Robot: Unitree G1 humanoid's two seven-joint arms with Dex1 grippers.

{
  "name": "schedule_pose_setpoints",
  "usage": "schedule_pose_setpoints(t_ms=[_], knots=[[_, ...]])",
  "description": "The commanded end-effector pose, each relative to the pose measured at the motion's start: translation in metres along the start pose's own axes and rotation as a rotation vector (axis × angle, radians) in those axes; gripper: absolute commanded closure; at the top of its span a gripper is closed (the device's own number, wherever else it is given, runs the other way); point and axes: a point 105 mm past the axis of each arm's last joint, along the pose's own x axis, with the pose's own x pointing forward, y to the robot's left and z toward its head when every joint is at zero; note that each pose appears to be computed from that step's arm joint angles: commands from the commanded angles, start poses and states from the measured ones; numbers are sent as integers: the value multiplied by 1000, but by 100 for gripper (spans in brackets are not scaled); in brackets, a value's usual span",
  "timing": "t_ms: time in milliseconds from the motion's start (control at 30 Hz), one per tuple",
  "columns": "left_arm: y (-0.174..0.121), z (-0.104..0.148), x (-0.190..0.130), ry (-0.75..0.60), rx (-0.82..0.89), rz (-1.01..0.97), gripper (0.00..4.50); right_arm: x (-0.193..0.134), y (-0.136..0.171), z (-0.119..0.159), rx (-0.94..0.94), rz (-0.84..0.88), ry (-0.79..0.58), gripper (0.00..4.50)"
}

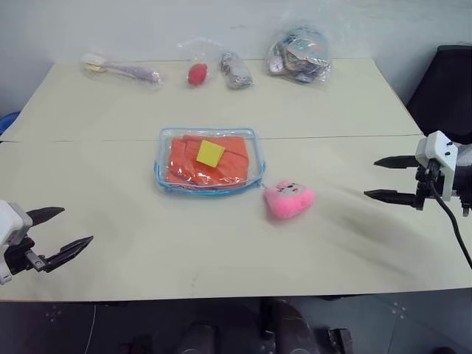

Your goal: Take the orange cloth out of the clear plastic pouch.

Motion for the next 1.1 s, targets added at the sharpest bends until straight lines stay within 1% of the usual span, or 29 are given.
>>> schedule_pose_setpoints(t_ms=[33,433,733,800,900,1000,1100], knots=[[1,9,2,-9,45,-3,5,-3,-1,13,-42,-13,-29,0],[2,8,5,-1,31,6,5,-1,-3,14,-55,-49,-38,0],[2,14,10,-47,-14,19,5,4,-2,23,-28,-52,-68,0],[0,20,15,-76,-18,17,5,7,2,28,-24,-46,-98,0],[-5,35,23,-142,-42,18,5,13,13,38,-8,-21,-150,0],[-17,58,38,-224,-61,-3,5,22,33,53,1,19,-208,0],[-26,92,67,-318,-121,3,5,36,60,83,18,52,-329,0]])
